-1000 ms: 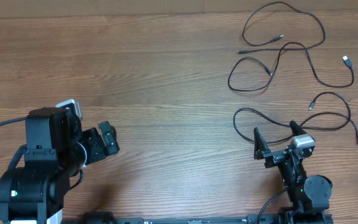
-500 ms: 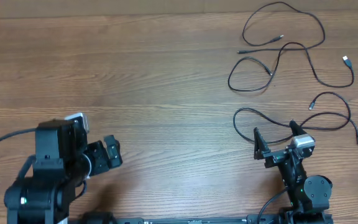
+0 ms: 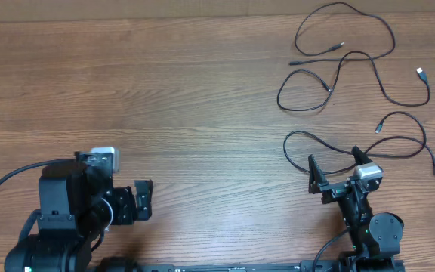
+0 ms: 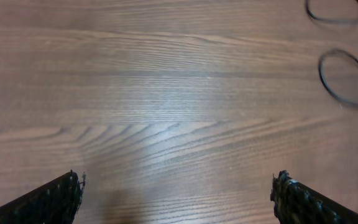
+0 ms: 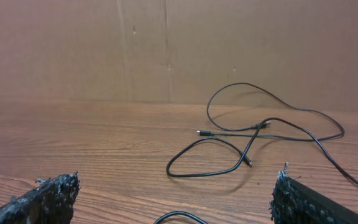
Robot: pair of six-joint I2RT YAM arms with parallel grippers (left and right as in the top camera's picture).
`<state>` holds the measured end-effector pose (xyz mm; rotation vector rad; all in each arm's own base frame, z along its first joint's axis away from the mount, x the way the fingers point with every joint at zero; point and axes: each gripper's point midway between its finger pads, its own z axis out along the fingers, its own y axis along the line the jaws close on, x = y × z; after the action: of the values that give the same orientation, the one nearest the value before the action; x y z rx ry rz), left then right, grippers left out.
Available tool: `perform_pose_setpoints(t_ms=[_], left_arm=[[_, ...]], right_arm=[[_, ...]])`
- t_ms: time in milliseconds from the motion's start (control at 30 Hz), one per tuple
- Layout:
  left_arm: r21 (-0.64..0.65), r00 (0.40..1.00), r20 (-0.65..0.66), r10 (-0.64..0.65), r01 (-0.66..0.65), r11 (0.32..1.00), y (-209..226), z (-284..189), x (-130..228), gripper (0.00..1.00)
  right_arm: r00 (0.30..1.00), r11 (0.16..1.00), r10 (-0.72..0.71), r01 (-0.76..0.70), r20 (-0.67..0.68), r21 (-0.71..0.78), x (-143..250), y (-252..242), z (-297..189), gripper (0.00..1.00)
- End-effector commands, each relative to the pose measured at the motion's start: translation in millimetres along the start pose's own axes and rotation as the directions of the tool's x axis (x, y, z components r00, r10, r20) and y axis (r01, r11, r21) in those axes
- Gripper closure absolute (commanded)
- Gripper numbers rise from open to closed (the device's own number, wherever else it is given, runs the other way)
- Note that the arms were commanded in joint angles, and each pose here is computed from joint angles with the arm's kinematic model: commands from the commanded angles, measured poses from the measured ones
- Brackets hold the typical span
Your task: Untangle cables
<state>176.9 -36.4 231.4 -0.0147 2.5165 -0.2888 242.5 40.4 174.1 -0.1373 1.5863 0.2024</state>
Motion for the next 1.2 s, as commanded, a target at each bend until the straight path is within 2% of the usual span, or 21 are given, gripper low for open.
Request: perform_pose_setpoints(t_ms=[0, 400, 600, 1167], left_arm=[[0.073, 0.99, 0.018, 0.141, -0.142, 0.987, -12.7, 0.9, -0.6, 0.0], [0.125, 0.973, 0.146, 0.18, -0.199, 0.972, -25.7, 2.2, -28.3, 0.0], [0.2, 0.913, 0.257, 0.316, -0.37, 0.907, -45.8, 4.8, -37.1, 0.0], [0.174, 0.867, 0.366, 0.338, -0.42, 0.89, -35.9, 51.7, -7.6, 0.01]], right_arm=[[1.0, 1.0, 0.002, -0.002, 0.006, 0.01, 1.5, -1.8, 0.0, 0.0], [1.0, 1.0, 0.002, -0.002, 0.006, 0.01, 1.5, -1.8, 0.0, 0.0], [1.0, 1.0, 0.002, -0.002, 0.006, 0.01, 1.5, -1.8, 0.0, 0.0], [1.0, 1.0, 0.002, -0.002, 0.006, 0.01, 1.5, -1.8, 0.0, 0.0]])
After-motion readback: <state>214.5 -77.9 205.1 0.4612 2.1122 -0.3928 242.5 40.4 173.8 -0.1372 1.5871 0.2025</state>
